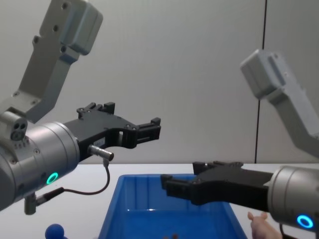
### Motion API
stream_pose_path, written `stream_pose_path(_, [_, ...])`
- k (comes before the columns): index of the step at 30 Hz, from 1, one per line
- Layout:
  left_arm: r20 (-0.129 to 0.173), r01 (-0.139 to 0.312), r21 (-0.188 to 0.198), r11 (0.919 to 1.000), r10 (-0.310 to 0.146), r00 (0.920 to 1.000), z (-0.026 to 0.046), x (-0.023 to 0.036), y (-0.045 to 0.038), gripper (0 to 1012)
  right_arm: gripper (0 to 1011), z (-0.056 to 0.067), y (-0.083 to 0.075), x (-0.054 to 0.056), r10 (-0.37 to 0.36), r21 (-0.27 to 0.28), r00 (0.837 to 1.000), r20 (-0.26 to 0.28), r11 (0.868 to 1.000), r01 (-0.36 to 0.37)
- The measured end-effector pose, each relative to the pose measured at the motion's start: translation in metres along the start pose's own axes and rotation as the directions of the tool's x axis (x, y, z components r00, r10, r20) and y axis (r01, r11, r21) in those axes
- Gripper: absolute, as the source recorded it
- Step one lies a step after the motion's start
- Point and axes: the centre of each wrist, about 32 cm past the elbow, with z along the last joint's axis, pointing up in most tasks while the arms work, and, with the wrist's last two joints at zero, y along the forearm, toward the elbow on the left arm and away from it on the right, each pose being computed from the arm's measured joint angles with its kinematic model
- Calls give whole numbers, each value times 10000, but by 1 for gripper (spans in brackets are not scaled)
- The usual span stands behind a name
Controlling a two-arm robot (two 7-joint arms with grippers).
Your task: Pick up the two dolls from the table and place them into the box.
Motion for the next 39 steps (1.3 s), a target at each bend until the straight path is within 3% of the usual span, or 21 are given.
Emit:
stream_pose_path(11, [0, 0, 1, 10000, 0, 10000, 0, 0, 0, 1001, 995, -42, 20, -18, -497, 15, 9985, 220, 9988, 497])
stream_pose_path(23, [0, 0, 1, 10000, 0, 10000, 0, 0, 0, 1000, 1001, -79, -151, -2, -1614, 103, 9863, 346, 9869, 1611])
stream_pose_path(39, [0, 0, 1, 10000, 0, 10000, 0, 0, 0, 1001, 1001, -201, -449, 40, -3036, -427, 9523, 297, 9515, 3047])
